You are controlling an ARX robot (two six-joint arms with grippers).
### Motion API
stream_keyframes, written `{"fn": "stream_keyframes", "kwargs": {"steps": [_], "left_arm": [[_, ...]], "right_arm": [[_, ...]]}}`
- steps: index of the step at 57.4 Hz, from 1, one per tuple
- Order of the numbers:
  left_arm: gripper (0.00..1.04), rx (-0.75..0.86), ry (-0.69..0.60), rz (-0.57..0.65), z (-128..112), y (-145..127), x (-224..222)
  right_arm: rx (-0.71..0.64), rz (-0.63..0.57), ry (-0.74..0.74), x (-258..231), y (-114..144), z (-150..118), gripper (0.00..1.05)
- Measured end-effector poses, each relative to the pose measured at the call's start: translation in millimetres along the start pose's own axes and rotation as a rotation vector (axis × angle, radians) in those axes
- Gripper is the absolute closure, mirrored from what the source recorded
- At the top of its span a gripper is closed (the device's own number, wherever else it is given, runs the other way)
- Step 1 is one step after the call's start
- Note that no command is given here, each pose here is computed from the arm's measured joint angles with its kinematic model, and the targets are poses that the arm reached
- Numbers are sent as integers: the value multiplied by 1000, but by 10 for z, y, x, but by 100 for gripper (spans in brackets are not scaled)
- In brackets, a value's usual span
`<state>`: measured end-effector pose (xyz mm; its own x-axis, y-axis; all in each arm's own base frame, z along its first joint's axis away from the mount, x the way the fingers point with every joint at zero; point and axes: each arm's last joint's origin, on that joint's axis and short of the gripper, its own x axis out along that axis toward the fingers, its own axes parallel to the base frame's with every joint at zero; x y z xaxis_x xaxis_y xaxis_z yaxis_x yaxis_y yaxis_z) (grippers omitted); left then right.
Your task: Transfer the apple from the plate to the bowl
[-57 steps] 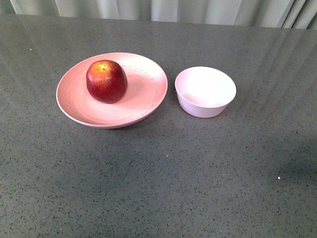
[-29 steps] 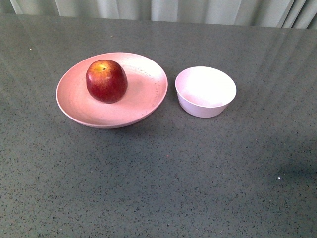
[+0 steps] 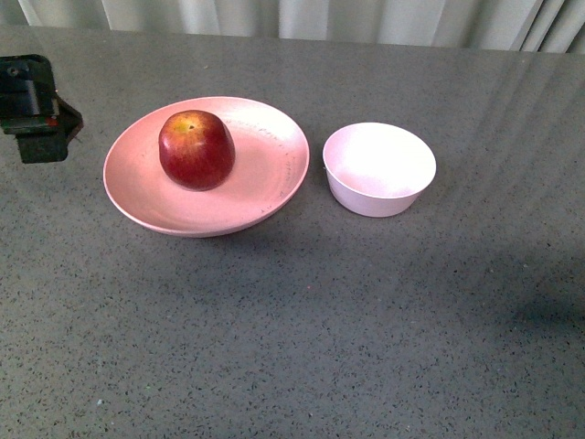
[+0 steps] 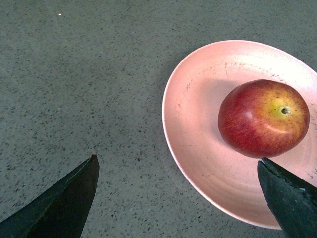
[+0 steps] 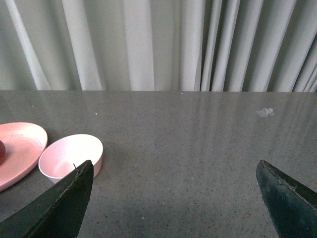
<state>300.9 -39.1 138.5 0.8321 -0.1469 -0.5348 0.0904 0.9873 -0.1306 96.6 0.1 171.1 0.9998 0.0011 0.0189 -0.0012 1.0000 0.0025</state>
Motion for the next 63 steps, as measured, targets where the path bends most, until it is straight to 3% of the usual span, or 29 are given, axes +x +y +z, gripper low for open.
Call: {"fn": "stream_keyframes", "kwargs": {"steps": [35,63], "left_arm": [[9,69,47,-184,26,-744,489],[9,72,69,-156,10,-793,695]], "right_arm": [[0,0,0,0,0,1,9],[0,0,0,0,0,0,9]]}}
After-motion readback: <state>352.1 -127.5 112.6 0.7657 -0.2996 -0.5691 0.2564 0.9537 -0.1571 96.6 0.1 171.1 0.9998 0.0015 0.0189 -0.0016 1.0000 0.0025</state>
